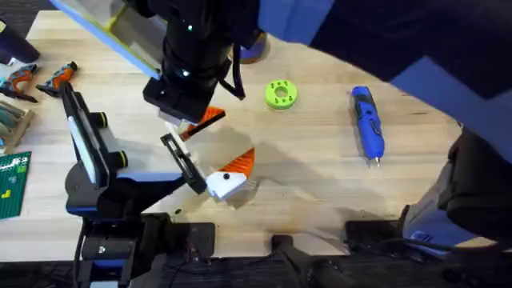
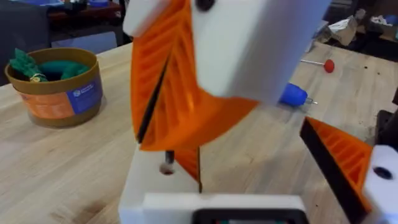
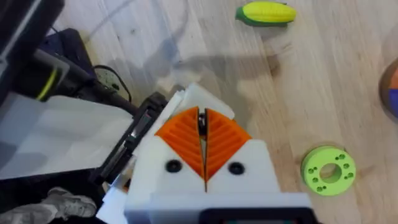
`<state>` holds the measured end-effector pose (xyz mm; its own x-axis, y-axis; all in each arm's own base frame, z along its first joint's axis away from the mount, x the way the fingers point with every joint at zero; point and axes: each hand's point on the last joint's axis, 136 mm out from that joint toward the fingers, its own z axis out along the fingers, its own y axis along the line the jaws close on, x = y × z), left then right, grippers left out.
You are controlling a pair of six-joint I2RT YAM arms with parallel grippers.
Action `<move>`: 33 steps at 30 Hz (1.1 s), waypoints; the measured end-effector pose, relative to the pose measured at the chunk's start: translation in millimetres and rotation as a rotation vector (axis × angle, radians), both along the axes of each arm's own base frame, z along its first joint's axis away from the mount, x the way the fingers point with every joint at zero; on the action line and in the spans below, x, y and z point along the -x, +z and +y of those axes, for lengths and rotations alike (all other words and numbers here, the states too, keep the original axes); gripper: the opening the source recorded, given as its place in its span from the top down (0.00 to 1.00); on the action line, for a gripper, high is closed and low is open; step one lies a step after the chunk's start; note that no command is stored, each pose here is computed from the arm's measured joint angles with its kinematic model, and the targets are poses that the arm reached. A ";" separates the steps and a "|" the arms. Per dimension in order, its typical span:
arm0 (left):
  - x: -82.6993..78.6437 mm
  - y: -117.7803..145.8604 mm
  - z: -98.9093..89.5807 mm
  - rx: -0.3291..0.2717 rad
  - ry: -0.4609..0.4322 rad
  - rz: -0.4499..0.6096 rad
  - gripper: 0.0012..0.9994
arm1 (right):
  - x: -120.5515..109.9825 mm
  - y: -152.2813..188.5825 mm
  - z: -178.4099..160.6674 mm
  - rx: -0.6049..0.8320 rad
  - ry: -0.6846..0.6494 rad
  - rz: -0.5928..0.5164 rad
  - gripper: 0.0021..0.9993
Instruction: Pick up the gripper from the table and insert it into the empty holder that is missing its gripper. Then pick up a screw, insert it into the mounting hole, and use the screwdriver to tighten it. Finally, clean up the table by picking up the vegetable and placing it into the bucket.
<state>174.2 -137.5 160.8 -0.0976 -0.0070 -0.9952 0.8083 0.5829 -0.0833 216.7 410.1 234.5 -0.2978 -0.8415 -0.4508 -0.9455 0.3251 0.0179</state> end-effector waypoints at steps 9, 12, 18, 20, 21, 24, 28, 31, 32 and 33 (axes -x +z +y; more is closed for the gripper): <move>0.0 0.0 0.0 0.000 0.000 0.000 0.01 | 0.0 -0.1 0.0 0.001 0.007 -0.003 1.00; 0.0 0.0 0.0 0.000 0.000 0.000 0.01 | 0.0 0.0 0.0 0.001 0.007 -0.004 1.00; 0.0 0.0 0.0 0.000 0.000 0.000 0.01 | 0.0 0.0 0.0 0.002 0.011 -0.005 1.00; 0.0 0.0 0.0 0.000 0.000 0.000 0.01 | 0.1 -0.3 -0.2 0.003 0.013 -0.006 1.00; 0.0 0.0 0.0 0.000 0.000 0.000 0.01 | 0.3 -0.4 -0.6 0.005 0.014 -0.005 1.00; 0.0 0.0 0.0 0.000 0.000 0.000 0.01 | 0.4 -0.4 -0.6 0.005 0.014 -0.005 1.00; 0.0 0.0 0.0 0.000 0.000 0.000 0.01 | 0.4 -0.5 -0.7 0.005 0.014 -0.005 1.00; 0.0 0.0 0.0 0.000 0.000 0.000 0.01 | 0.4 -0.9 -0.7 0.006 0.014 -0.004 1.00; 0.0 0.0 0.0 0.000 0.000 0.000 0.01 | 0.5 -1.2 -0.8 0.007 0.014 -0.004 1.00; 0.0 -0.1 0.0 0.000 0.000 0.000 0.01 | 0.5 -1.3 -0.9 0.007 0.014 -0.003 1.00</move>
